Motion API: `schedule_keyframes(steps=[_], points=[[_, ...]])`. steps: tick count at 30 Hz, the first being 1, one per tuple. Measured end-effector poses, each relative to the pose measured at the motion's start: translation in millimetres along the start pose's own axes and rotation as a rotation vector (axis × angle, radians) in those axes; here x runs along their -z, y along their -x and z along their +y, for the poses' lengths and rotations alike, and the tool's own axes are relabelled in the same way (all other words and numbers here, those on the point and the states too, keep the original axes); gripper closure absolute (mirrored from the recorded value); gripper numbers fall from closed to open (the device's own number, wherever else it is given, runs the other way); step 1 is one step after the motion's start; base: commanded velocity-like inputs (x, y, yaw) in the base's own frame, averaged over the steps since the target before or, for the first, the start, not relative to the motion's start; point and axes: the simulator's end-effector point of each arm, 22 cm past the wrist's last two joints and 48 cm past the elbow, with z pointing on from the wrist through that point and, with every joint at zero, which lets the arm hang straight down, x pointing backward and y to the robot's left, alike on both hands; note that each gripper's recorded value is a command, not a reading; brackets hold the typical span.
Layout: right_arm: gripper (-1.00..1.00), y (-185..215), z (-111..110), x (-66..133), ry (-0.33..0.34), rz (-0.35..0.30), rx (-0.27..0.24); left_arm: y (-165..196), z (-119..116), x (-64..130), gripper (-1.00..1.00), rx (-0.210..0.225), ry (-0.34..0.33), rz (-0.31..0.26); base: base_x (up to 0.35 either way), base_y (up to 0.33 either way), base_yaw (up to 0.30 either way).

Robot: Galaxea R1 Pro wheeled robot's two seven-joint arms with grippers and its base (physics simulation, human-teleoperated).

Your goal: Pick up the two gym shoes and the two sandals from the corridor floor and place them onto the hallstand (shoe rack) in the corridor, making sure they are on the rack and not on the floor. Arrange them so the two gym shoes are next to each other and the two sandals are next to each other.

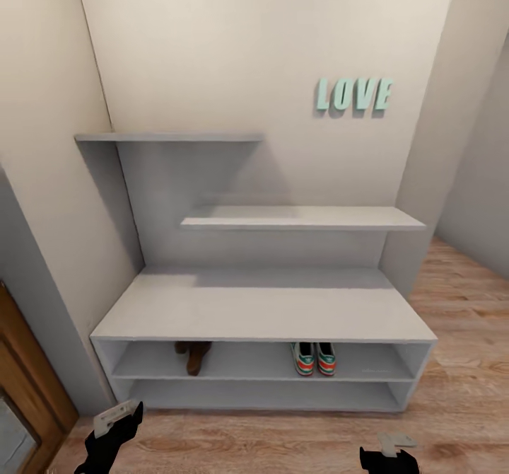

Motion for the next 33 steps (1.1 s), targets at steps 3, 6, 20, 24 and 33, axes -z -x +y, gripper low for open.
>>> schedule_keyframes(steps=[3,6,20,24,33], points=[[-1.00,4,-1,3.6,0.000,0.000,0.000,5,-1,2.3,-1.00,0.000,0.000,0.000,0.000,0.000,0.284],[-1.00,7,-2,7.3,0.000,-0.001,0.000,9,-2,4.6,-1.00,0.000,0.000,-0.001,0.000,0.000,0.287],[-1.00,10,-3,8.8,0.000,-0.004,-0.001,4,3,9.9,-1.00,-0.003,0.006,0.008,-0.018,0.000,0.119],[-1.00,10,-3,8.8,-0.001,-0.004,-0.001,-6,8,15.2,-1.00,-0.007,0.012,0.023,-0.192,0.000,0.017],[-1.00,10,-3,8.8,-0.002,-0.004,-0.001,-16,14,20.6,-1.00,-0.012,0.019,0.038,-0.262,0.000,0.004]])
